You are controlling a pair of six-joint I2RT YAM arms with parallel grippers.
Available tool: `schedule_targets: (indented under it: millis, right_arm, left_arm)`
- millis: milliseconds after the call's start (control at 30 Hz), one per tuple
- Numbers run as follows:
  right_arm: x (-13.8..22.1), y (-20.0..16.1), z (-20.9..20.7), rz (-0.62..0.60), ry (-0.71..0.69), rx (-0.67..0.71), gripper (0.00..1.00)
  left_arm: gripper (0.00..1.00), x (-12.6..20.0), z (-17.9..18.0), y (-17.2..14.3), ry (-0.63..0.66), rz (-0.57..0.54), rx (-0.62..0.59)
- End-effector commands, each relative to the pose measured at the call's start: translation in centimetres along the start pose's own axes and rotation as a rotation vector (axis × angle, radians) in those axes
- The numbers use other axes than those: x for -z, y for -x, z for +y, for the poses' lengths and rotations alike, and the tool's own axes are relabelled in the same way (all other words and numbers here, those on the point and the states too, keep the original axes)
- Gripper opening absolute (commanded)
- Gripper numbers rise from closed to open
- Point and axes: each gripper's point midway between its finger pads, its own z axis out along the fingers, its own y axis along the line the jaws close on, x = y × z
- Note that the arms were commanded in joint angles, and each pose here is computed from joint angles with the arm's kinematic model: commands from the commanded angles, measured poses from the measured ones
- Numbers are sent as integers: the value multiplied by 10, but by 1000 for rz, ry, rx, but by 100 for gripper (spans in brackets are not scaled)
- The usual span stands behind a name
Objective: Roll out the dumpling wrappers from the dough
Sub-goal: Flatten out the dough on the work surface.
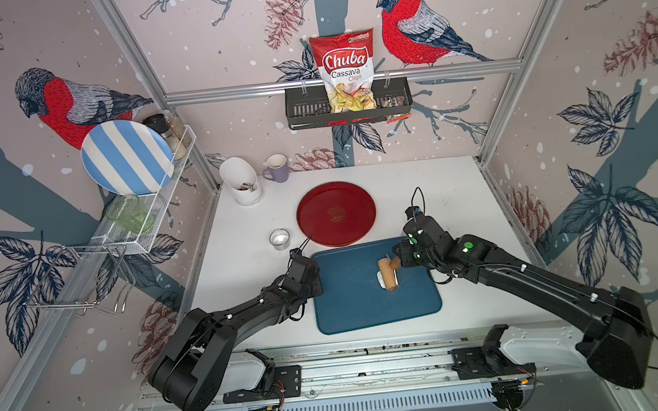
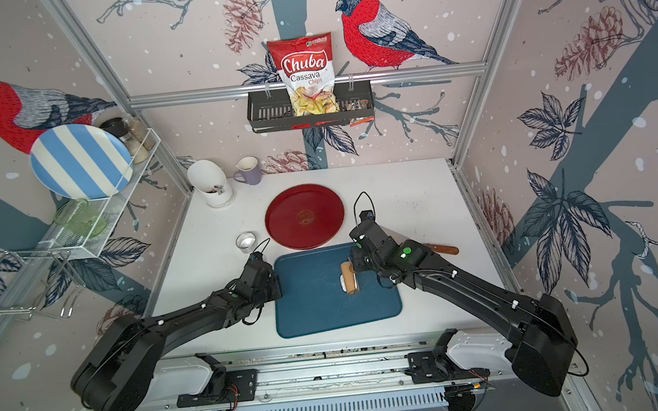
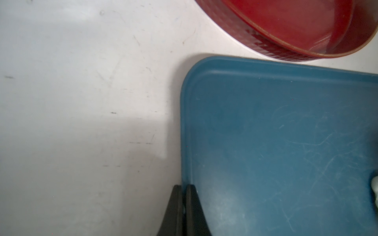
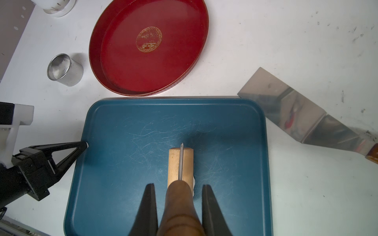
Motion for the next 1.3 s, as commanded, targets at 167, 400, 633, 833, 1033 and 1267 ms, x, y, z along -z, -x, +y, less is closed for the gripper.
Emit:
schedule_targets:
  millis: [167,400,633,833,1033,1267]
  right_arm:
    - [-9,-40,-27,149,-130,46,0]
    - [-14,-57,-38,211,-187,55,0]
    - [-20,-67,-39,254,-194,55,0]
    - [-13,-60,-55,239,-220,27,0]
    - [-11,-59,-59,245,-216,29,0]
    - [-25,-72,-37,288,-148,46,0]
  left_arm:
    - [0,1,7,-8,27,33,-12]
    - [0,1,8,-8,30,34,-13]
    - [0,1,8,-8,34,32,-10]
    - [0,1,9,-9,37,33,-8]
    - [0,1,9,-8,38,31,-7]
    - [0,1,9,-7,39,29,-9]
